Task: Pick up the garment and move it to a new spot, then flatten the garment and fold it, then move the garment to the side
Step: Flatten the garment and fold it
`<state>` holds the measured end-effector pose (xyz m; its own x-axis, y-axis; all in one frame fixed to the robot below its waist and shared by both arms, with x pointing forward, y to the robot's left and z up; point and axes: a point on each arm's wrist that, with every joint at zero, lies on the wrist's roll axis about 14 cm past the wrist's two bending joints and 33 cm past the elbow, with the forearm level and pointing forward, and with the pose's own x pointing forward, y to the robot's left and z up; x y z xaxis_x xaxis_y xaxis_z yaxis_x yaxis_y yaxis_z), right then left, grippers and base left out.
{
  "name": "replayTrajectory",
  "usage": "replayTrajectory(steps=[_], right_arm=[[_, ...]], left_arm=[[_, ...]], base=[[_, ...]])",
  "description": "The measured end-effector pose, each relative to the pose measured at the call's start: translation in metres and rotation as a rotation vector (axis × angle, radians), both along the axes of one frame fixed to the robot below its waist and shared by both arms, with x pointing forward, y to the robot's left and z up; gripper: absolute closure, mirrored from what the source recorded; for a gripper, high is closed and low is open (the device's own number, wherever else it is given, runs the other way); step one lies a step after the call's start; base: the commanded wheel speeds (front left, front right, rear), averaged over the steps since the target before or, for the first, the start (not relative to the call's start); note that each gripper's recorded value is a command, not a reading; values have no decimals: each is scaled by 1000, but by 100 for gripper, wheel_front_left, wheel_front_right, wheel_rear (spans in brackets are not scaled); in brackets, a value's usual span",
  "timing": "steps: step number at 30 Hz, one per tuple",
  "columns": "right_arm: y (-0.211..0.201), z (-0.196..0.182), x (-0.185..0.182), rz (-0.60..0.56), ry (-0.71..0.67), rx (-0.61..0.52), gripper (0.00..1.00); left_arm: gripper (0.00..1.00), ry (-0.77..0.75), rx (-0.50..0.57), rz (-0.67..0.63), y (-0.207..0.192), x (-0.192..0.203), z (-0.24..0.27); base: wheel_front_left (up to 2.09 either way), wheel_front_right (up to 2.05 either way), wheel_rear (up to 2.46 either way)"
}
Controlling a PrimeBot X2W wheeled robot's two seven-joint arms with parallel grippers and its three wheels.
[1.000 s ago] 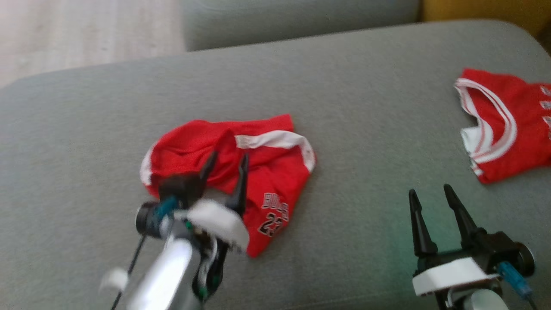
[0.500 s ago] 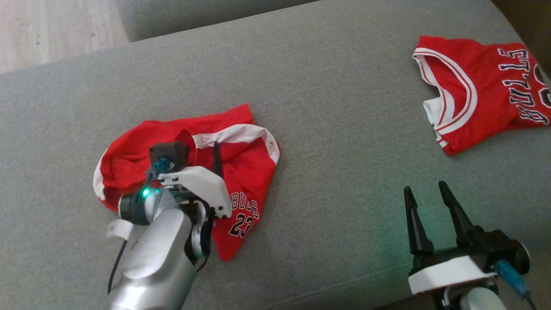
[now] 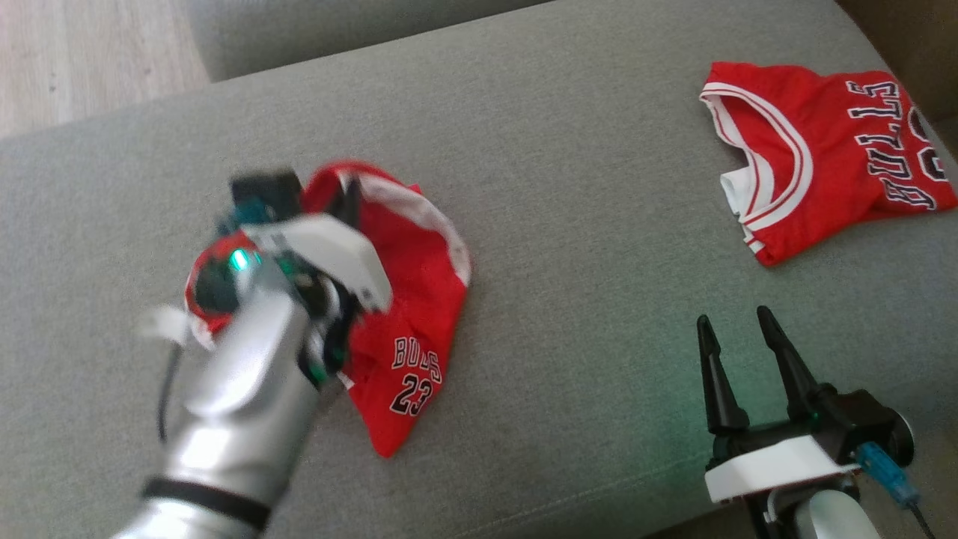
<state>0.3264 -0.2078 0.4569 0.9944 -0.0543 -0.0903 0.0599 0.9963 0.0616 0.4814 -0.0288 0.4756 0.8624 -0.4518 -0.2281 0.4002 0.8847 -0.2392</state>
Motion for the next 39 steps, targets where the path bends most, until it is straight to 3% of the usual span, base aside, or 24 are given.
replayTrajectory(steps=[9, 24, 31, 35, 39], right_arm=[[-5, 7, -12, -21, -24, 1, 0], [-14, 10, -28, -64, -35, 2, 0], [-10, 6, -17, -39, -21, 2, 0], [-4, 4, -8, -13, -18, 4, 0], [4, 4, 1, 18, -20, 6, 0]], left_arm=[[100, -201, -30, -81, 0, 52, 112], [100, -405, -168, -299, -54, 41, 209], [100, -355, -198, -495, -87, -14, 186], [100, -193, -208, -593, -86, -65, 128], [100, -22, -222, -595, -61, -112, 71]], base=[[0, 0, 0], [0, 0, 0], [0, 0, 0], [0, 0, 0], [0, 0, 0]])
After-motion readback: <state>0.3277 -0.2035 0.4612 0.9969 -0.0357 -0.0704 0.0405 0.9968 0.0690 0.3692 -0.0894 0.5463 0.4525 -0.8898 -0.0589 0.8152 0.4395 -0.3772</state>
